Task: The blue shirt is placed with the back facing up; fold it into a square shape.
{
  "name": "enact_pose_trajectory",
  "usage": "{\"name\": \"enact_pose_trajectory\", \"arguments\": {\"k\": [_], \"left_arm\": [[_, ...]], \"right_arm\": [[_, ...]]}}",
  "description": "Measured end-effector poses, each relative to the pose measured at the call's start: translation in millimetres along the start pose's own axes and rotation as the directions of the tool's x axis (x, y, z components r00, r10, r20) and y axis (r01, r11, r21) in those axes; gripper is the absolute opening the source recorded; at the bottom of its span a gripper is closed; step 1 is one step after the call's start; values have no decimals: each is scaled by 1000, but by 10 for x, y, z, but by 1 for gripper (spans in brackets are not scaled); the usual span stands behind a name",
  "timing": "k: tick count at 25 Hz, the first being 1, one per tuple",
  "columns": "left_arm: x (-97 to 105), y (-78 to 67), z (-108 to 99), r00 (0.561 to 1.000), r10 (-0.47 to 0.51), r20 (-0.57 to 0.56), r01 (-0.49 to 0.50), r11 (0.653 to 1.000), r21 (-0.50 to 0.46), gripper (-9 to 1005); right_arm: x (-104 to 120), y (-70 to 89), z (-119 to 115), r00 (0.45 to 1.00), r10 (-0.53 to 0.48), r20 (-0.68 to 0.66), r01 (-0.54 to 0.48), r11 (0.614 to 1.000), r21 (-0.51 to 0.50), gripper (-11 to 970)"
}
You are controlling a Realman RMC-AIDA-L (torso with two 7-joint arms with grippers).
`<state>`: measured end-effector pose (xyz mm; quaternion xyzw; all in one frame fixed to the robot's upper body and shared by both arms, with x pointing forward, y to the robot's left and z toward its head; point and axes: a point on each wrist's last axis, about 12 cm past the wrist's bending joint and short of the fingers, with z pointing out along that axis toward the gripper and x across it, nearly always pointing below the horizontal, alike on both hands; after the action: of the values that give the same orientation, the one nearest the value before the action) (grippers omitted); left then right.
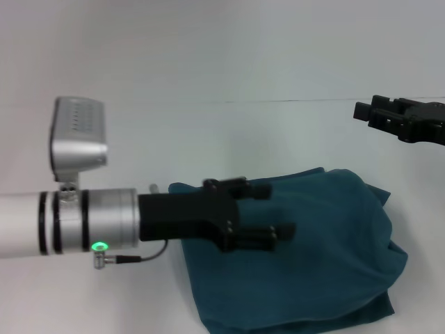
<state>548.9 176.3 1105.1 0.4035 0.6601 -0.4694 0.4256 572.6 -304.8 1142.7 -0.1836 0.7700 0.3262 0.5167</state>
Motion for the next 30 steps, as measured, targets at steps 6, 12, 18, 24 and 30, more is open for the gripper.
{"name": "enact_pose_trajectory", "arguments": {"k": [6,12,18,24,30], "left_arm": [[-101,52,-451,992,30,122,-17,994,-106,868],[-142,57,-1024,959,33,280,29,976,-216,866],[-112,-34,-1217,938,12,346,57,980,-189,859],[-106,-115,-1227,937,13,348,35,990,-133,764],[-2,-167,-1207,937,5,350,45,990,-135,496]], "right_arm": [[-14,14,-16,1000,28,-2,-28,1000,-12,480],[58,32,-51,996,61,-59,-63,998,-24,468],[180,214,-96,986,79,-146,-101,983,-155,456],[136,444,-56,971,39,-236,-112,945,-307,366],[397,419,1,922,66,-382,-166,957,-237,211]]}}
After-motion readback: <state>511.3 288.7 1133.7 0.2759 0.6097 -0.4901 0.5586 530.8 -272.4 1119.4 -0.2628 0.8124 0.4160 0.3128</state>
